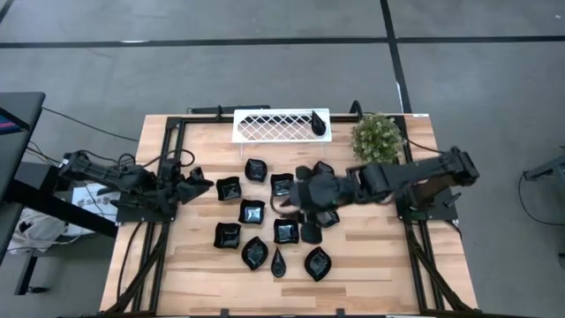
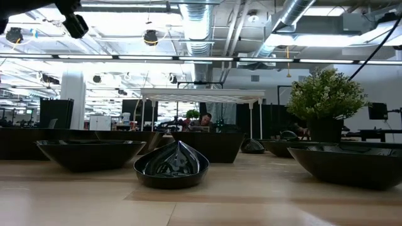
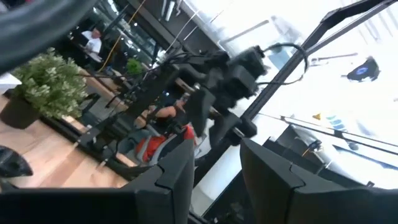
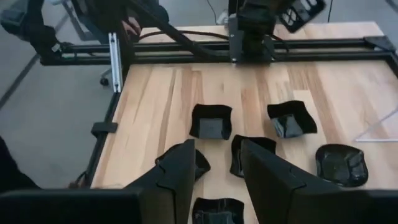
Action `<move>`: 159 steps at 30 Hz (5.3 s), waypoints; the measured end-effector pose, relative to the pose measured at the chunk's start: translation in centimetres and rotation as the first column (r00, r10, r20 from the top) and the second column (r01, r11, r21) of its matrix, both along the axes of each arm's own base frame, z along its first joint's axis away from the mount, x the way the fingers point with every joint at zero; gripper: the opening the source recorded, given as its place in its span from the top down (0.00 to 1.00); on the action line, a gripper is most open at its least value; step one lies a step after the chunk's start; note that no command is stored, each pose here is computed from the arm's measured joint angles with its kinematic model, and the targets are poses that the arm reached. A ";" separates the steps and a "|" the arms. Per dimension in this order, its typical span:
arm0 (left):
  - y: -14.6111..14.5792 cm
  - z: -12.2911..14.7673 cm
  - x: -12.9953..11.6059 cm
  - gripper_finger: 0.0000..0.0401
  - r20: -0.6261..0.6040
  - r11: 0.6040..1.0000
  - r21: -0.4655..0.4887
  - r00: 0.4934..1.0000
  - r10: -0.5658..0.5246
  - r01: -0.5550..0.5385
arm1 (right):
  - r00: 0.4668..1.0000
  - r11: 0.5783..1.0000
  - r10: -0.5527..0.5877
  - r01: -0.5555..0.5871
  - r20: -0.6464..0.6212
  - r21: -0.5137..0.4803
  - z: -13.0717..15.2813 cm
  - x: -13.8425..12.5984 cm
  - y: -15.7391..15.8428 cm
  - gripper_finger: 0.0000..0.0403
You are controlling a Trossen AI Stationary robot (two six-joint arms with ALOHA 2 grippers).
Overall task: Pick & Place Mini shaped plates
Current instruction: Stack the drop-shaped plate on top of the drop-shaped plate on the shelf
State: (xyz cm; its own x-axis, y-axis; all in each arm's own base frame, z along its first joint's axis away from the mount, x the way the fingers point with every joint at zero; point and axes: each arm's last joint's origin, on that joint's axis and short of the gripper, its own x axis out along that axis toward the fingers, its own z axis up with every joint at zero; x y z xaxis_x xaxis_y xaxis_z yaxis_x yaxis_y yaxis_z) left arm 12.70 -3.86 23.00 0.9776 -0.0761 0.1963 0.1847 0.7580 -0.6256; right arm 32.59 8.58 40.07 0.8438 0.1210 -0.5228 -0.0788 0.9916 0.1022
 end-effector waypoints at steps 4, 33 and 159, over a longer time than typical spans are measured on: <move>-0.3 -0.1 0.3 0.67 -0.007 1.000 -0.001 1.000 0.001 -0.001 | 1.000 1.000 0.026 -0.026 0.001 -0.008 0.0 -0.3 1.0 0.71; -2.1 -1.4 1.9 0.67 -0.077 1.000 -0.024 0.997 0.010 -0.012 | 0.971 0.944 -0.227 0.200 0.077 0.262 -7.1 -5.7 1.0 0.71; -3.3 -2.9 2.7 0.67 -0.168 0.999 -0.019 0.985 -0.032 0.029 | 0.856 0.857 -0.359 0.460 -0.372 0.233 -26.4 5.2 10.7 0.62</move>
